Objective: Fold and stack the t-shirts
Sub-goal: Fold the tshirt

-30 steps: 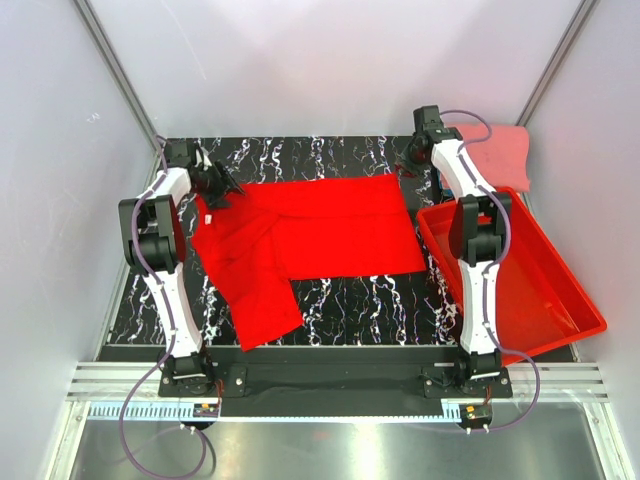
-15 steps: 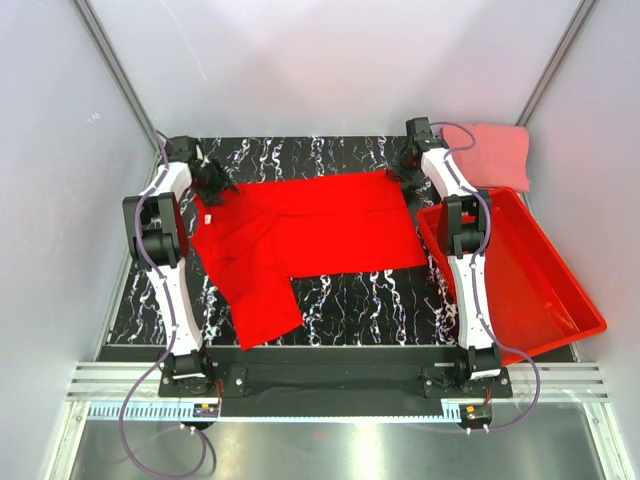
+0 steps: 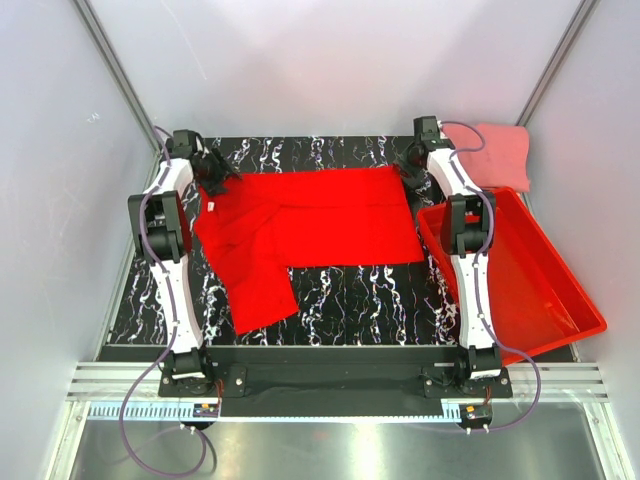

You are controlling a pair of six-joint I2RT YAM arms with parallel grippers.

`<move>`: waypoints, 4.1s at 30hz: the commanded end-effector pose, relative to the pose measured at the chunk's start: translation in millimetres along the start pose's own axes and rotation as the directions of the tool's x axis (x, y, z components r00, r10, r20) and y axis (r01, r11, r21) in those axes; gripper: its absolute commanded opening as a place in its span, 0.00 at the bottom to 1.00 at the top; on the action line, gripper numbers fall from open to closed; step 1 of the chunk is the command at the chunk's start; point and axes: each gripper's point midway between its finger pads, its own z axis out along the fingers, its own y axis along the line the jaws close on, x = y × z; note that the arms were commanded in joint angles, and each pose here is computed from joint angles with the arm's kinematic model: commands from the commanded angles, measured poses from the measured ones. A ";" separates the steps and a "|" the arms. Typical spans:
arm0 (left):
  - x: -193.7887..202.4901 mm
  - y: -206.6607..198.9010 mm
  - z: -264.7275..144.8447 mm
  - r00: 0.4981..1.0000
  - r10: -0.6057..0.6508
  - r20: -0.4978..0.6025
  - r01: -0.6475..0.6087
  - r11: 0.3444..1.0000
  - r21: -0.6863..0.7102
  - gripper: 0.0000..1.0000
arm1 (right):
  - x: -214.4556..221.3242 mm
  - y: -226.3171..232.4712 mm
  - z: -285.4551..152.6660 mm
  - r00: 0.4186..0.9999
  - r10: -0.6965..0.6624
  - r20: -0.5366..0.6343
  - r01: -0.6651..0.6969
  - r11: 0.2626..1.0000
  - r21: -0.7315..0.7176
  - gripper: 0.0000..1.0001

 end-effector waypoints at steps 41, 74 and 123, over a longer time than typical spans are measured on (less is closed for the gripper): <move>285.7 93.8 -207.0 0.967 -0.226 0.118 0.252 0.920 -0.302 0.65 | 363.9 20.3 -287.3 0.651 -0.723 -0.232 0.537 0.655 -0.532 0.57; 323.1 96.1 -206.4 0.987 -0.141 0.073 0.157 0.942 -0.296 0.58 | 476.5 12.6 -254.2 0.611 -0.695 -0.379 0.540 0.716 -0.442 0.00; 360.7 113.1 -199.8 0.983 -0.180 0.032 0.179 0.914 -0.365 0.00 | 464.0 48.6 -279.1 0.658 -0.670 -0.342 0.490 0.727 -0.481 0.00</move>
